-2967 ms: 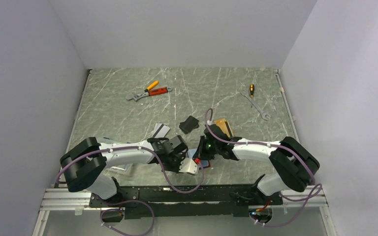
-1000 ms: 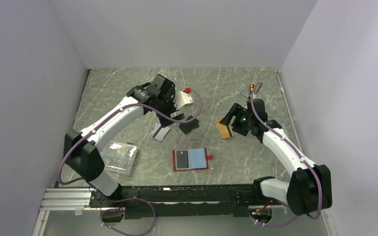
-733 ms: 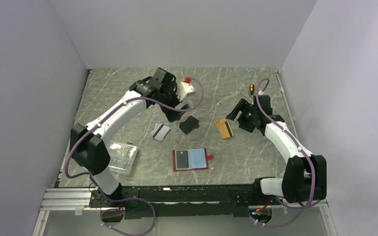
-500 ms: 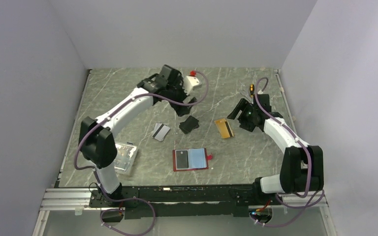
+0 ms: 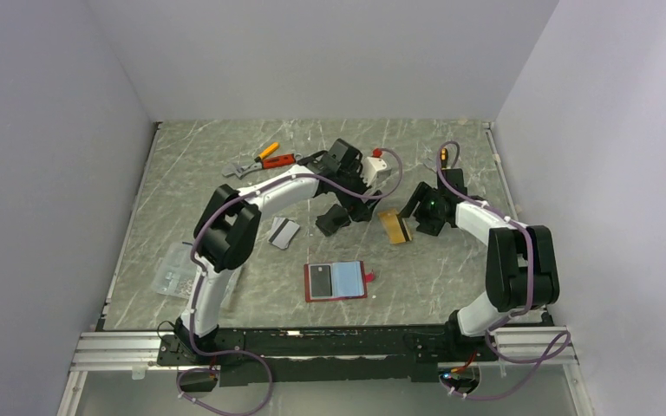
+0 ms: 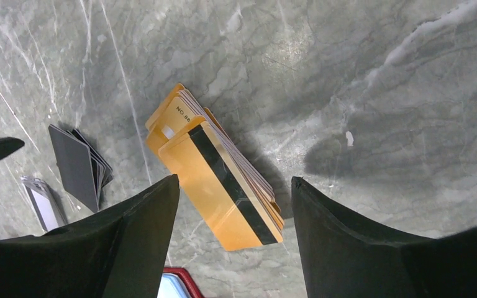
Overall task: Put the credit cards into the card holder
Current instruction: Pick up the credit card from the center of the board.
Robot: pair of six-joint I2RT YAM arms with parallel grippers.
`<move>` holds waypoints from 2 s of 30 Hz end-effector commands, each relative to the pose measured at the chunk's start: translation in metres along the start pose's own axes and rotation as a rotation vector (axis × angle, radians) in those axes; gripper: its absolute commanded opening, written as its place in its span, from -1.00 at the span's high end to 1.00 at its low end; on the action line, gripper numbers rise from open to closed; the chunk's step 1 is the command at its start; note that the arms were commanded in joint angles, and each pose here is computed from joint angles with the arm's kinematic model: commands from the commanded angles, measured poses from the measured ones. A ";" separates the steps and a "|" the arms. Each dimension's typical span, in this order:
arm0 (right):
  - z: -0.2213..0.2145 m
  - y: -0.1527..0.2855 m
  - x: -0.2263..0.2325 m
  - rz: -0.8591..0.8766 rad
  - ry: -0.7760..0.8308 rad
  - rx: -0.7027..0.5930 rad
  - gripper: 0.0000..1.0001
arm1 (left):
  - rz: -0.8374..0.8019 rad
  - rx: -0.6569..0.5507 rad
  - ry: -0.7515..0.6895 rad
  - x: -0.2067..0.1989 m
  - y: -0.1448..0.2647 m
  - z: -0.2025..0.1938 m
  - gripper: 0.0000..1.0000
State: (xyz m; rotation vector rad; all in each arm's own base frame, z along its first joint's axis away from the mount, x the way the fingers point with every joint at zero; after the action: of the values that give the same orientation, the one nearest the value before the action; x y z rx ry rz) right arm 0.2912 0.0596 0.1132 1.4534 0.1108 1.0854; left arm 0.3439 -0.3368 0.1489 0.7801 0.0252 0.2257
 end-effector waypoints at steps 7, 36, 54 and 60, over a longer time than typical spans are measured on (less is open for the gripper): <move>-0.008 -0.017 -0.007 -0.014 0.040 -0.006 -0.32 | 0.055 -0.026 -0.024 0.001 -0.029 0.032 -0.99; -0.034 -0.009 -0.010 0.014 -0.003 0.019 -0.09 | 0.022 -0.039 -0.041 -0.010 -0.010 0.013 -0.63; -0.036 -0.022 -0.013 0.125 -0.057 0.096 0.20 | 0.061 -0.028 -0.115 -0.009 -0.038 0.019 -0.62; -0.036 -0.023 -0.020 0.108 -0.073 0.098 0.21 | 0.120 0.015 -0.170 -0.012 -0.044 0.018 -0.61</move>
State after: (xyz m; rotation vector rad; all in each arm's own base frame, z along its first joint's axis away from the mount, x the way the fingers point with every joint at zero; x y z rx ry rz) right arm 0.2756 0.0836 0.0888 1.5932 0.0081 1.1779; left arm 0.3369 -0.3722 0.1261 0.8119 -0.0882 0.2369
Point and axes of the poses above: each gripper's point midway between its finger pads, its own y axis back along the fingers, its own x axis along the line the jaws close on, z = x × y, the point moved 9 cm from there along y, back along the fingers, and after that the axes turned 15 degrees about -y, right-handed, at the moved point
